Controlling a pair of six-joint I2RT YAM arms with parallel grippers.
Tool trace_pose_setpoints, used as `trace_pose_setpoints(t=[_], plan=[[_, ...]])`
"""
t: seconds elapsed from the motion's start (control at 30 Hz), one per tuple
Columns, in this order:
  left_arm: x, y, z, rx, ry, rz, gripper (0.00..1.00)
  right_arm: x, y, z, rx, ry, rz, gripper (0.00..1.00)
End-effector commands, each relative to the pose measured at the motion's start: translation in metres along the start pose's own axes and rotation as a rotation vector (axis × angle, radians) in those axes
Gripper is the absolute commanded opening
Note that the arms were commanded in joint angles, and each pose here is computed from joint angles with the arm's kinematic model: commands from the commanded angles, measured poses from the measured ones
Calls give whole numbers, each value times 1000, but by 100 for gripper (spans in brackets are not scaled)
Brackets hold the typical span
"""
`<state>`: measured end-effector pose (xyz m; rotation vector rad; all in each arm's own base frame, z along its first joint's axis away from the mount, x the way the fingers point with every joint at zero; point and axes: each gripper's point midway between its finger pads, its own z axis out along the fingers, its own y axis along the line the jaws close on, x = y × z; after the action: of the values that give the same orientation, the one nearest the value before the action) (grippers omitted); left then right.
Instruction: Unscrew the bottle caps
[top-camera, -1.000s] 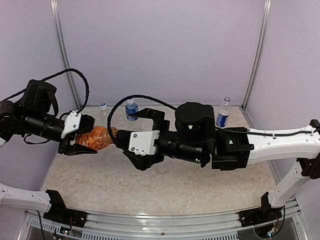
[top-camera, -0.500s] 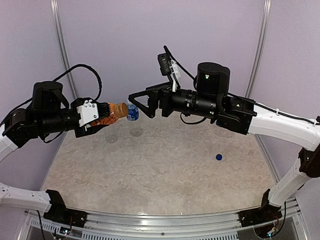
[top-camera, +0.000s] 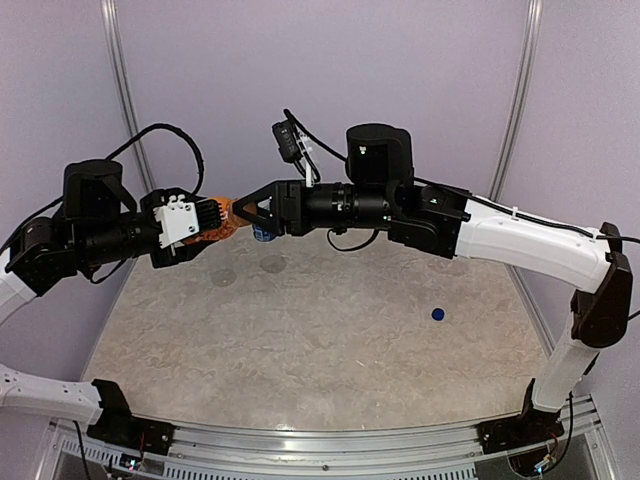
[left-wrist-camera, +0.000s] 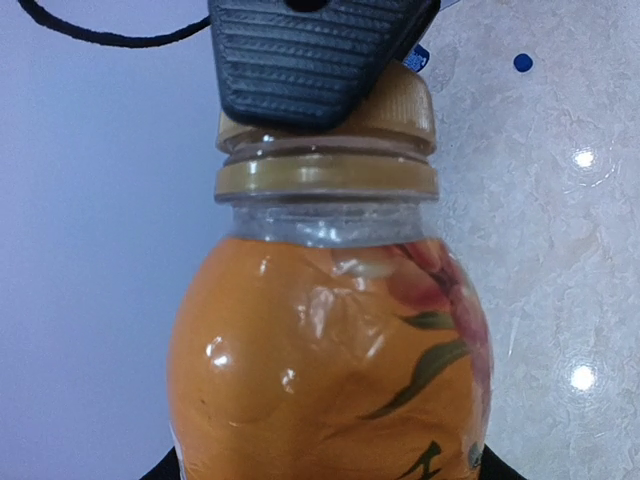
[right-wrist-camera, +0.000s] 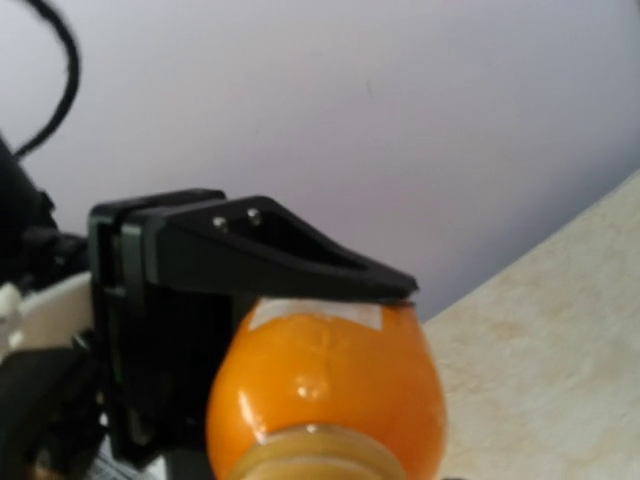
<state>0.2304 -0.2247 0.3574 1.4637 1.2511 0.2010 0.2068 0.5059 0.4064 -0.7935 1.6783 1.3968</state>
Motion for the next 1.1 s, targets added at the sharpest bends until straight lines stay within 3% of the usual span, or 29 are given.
trace_pose_setpoints(t=[0.0, 0.1, 0.2, 0.27, 0.47, 0.63, 0.93, 1.0, 1.07], plan=[[-4, 4, 2, -22, -13, 3, 31, 8, 2, 2, -21, 35, 23, 30], [-6, 8, 1, -29, -17, -9, 31, 15, 2, 4, -25, 67, 27, 0], [-7, 4, -1, 4, -21, -32, 31, 21, 4, 4, -30, 106, -22, 0], [-8, -10, -7, 89, -31, -57, 30, 25, 10, 2, -23, 133, -138, 0], [-9, -89, -50, 535, -54, -145, 27, 73, 56, -12, -11, 251, -797, 0], [-11, -124, -84, 784, -41, -207, 27, 93, 55, -25, 131, 303, -1228, 0], [-8, -132, -90, 840, -16, -212, 24, 92, 64, -32, 418, 357, -1838, 0], [-9, -132, -88, 835, -19, -212, 24, 91, 65, -31, 451, 356, -1866, 0], [-9, -129, -85, 808, -19, -211, 24, 84, 69, -31, 440, 305, -1793, 0]])
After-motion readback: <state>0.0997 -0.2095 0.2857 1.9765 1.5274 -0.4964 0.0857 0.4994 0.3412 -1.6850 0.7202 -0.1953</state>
